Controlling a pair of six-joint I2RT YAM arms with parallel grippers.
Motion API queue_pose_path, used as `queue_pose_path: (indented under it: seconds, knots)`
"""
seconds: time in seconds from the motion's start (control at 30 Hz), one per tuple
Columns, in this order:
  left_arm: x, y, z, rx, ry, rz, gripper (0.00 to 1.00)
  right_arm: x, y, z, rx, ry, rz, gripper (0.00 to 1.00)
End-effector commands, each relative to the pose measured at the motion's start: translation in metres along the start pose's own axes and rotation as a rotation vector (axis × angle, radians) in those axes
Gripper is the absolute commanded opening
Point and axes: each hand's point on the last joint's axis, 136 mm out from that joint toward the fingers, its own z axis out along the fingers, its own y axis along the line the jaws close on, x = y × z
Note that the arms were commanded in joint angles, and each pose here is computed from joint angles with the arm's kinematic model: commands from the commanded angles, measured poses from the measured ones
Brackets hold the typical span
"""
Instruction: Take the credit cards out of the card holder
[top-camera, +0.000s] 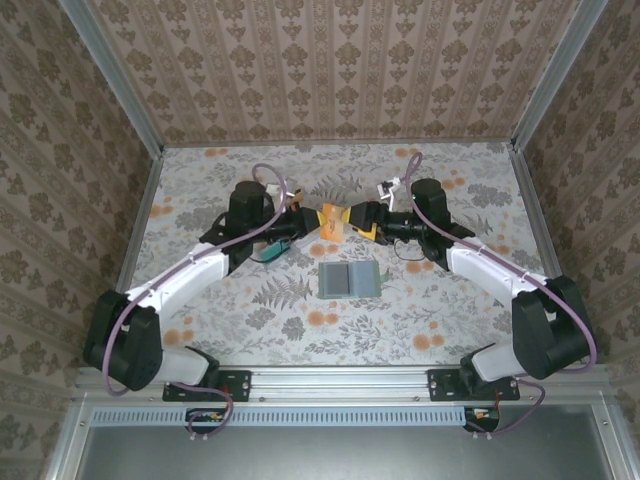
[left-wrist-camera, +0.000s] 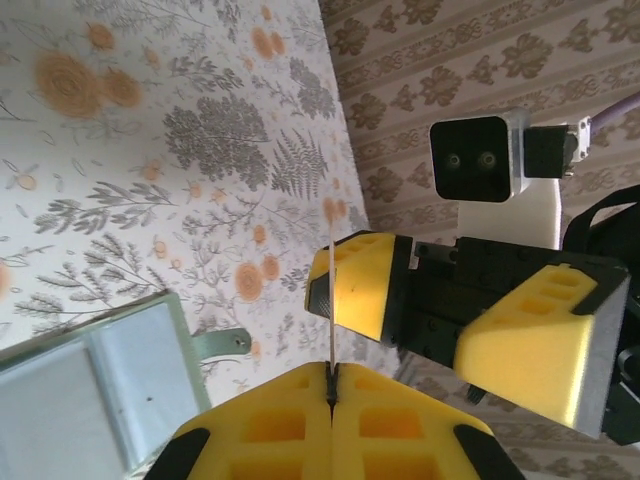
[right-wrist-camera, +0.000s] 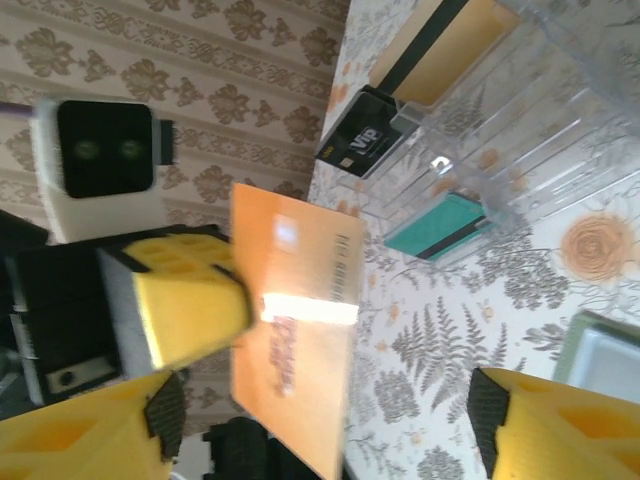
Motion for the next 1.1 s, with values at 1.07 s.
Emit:
queue_pose_path:
  seconds: [1.07]
  knots:
    - [-0.108,0.097,-0.024,-0.809,0.288,1.215,0.0,0.0,0.016,-0.112,0.286,-0.408,-0.367,1.0]
